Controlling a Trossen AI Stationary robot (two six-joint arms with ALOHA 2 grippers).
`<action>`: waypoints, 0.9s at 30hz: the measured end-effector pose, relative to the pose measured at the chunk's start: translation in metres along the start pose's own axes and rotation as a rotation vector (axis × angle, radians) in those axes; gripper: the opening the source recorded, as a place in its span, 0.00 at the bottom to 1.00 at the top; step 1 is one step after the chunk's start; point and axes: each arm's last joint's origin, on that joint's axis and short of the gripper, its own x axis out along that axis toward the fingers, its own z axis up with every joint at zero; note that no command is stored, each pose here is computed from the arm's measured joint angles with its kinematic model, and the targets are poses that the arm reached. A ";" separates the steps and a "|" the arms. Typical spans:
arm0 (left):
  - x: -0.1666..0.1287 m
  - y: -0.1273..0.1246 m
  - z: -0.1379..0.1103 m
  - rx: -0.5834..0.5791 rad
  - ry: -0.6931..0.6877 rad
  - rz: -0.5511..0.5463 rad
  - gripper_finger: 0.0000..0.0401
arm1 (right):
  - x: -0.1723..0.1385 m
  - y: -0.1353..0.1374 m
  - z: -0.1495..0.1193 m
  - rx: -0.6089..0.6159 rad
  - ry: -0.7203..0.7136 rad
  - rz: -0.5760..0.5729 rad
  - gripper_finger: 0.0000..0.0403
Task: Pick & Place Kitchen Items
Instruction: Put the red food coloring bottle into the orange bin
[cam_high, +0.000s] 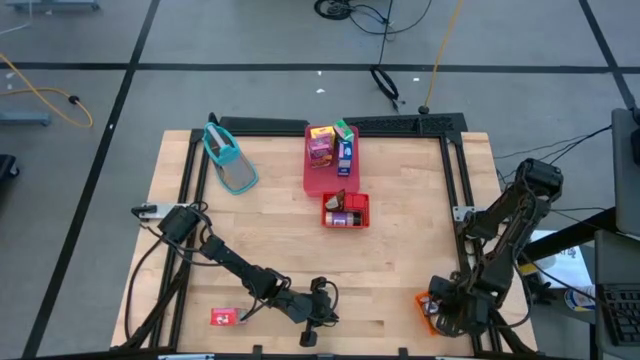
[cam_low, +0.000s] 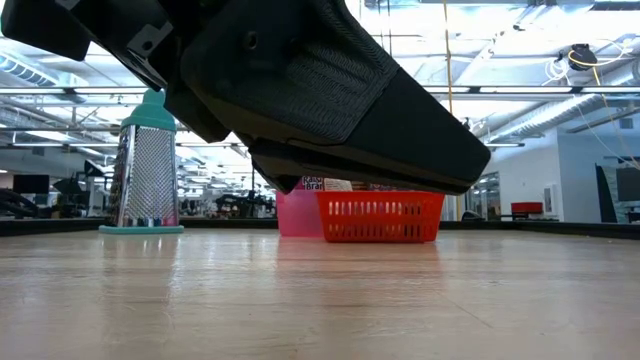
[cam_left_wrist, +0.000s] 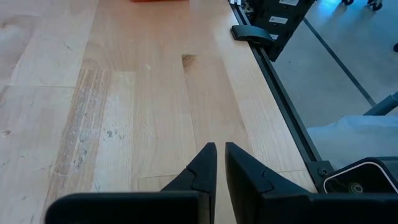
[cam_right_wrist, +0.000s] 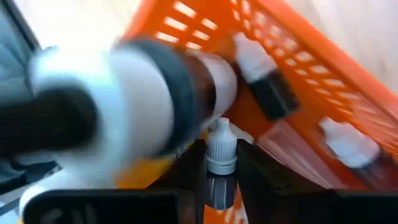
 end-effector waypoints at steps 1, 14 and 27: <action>0.000 0.000 0.000 0.000 0.000 0.000 0.08 | 0.001 0.001 0.002 -0.007 -0.001 0.015 0.15; 0.000 0.000 0.000 -0.003 0.000 0.000 0.08 | 0.002 0.007 0.023 -0.078 -0.037 0.067 0.15; 0.000 0.000 0.000 -0.002 0.000 0.000 0.08 | 0.002 0.011 0.043 -0.132 -0.079 0.106 0.15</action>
